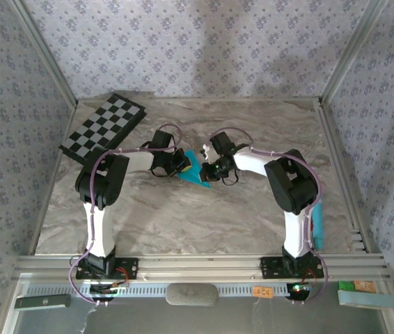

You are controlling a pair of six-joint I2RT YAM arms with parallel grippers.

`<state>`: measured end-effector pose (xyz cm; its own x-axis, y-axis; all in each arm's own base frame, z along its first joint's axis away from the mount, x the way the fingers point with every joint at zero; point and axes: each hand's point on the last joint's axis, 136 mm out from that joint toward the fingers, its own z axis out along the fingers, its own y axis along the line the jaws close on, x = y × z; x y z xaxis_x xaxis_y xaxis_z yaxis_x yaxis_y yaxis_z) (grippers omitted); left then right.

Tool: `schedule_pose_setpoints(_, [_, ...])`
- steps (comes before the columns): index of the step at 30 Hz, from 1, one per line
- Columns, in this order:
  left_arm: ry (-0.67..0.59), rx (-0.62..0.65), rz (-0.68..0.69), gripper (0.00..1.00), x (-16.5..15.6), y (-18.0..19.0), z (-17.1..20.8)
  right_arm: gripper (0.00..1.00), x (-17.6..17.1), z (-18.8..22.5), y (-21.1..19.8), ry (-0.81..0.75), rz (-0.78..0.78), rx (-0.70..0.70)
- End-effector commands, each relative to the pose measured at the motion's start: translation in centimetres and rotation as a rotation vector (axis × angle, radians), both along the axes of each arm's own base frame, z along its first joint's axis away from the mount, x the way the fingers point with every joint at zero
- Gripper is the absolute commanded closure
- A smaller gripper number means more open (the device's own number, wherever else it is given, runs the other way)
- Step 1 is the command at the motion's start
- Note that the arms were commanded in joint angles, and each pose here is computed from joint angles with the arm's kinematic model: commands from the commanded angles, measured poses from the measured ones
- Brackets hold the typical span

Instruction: Fold a paper plane with a square sheet of paper (pick it up from the middle)

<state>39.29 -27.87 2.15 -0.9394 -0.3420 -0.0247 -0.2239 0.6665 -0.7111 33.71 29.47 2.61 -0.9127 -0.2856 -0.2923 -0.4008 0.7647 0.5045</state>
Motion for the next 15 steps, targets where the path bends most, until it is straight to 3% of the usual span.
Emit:
schedule_pose_setpoints(1, [0.102, 0.106, 0.024, 0.99, -1.6, 2.0, -3.4, 0.96, -0.2, -1.7, -1.0, 0.05, -0.031, -0.044])
schedule_pose_setpoints(9, [-0.068, 0.008, -0.07, 0.9, -0.8, -0.3, 2.4, 0.96, -1.5, -3.9, -2.3, 0.109, -0.048, -0.098])
schedule_pose_setpoints(15, [-0.117, 0.001, -0.143, 0.87, -2.6, -2.0, 3.5, 0.97, -1.7, -4.1, -2.6, 0.123, -0.053, -0.104])
